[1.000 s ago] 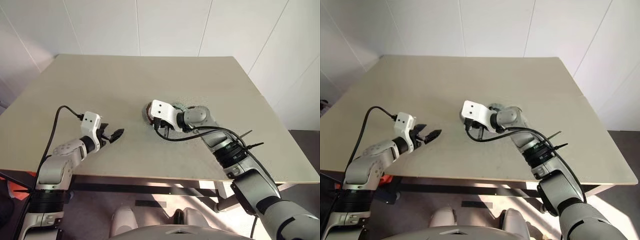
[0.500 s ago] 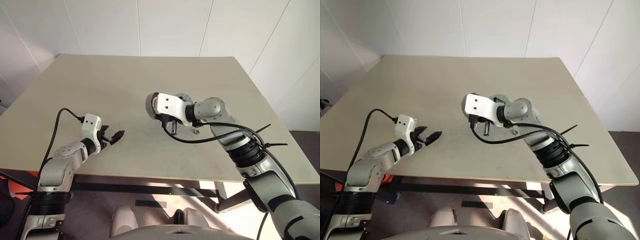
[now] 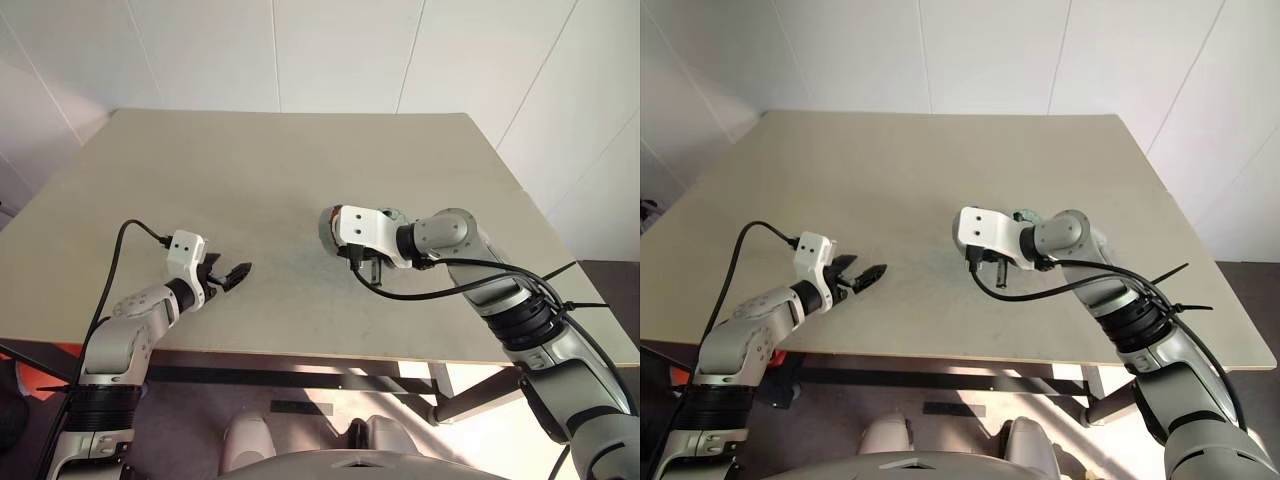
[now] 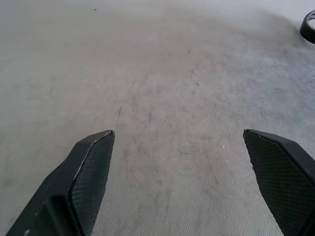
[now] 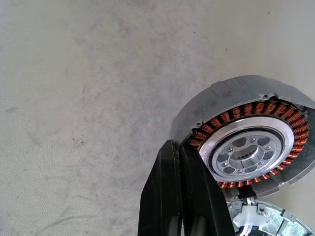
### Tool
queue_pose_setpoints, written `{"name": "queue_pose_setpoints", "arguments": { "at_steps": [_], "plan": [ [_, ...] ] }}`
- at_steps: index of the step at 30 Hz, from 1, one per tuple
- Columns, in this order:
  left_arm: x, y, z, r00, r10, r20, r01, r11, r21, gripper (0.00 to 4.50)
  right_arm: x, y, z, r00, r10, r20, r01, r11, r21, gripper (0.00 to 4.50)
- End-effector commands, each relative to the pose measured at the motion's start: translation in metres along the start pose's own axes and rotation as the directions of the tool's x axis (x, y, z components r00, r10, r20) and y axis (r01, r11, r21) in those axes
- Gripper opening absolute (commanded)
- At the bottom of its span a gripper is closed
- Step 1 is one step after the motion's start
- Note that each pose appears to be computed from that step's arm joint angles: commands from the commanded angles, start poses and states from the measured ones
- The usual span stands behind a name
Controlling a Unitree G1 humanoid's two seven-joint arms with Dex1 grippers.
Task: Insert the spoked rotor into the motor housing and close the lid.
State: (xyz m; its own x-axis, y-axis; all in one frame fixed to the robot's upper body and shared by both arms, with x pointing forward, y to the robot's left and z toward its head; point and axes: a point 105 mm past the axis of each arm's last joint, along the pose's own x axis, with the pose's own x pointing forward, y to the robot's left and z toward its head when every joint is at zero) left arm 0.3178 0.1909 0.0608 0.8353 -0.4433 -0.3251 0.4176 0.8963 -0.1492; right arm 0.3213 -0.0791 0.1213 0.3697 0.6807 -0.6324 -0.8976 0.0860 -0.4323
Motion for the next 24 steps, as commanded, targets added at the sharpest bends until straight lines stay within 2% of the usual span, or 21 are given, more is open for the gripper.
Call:
{"name": "queue_pose_setpoints", "arguments": {
  "at_steps": [1,5,9,16,19,24],
  "plan": [
    [-0.004,0.004,0.01,0.999,0.013,0.036,-0.014,1.0,0.027,4.43,-0.014,0.0,0.016,0.998,-0.027,0.049,0.029,0.999,-0.043,0.03],
    [-0.004,0.005,0.011,0.999,0.013,0.033,-0.014,0.999,0.031,4.43,-0.011,0.007,0.015,0.999,-0.011,0.053,0.012,1.0,-0.014,0.03],
    [-0.004,0.005,0.013,0.999,0.011,0.033,-0.012,0.999,0.037,4.43,-0.003,0.012,0.001,1.0,-0.002,0.021,0.001,1.0,0.008,0.03],
    [-0.005,0.006,0.014,0.999,0.014,0.033,-0.016,0.999,0.044,4.43,0.007,0.013,0.0,0.999,0.018,0.028,-0.019,0.999,0.038,0.03],
    [-0.006,0.007,0.016,0.999,0.018,0.035,-0.02,0.999,0.047,4.43,0.01,0.015,-0.002,0.999,0.034,0.027,-0.035,0.998,0.043,0.65],
    [-0.008,0.009,0.016,0.999,0.027,0.036,-0.028,0.998,0.047,4.43,0.011,0.007,0.003,0.999,0.004,0.038,-0.005,0.999,0.039,2.29]
  ]
}}
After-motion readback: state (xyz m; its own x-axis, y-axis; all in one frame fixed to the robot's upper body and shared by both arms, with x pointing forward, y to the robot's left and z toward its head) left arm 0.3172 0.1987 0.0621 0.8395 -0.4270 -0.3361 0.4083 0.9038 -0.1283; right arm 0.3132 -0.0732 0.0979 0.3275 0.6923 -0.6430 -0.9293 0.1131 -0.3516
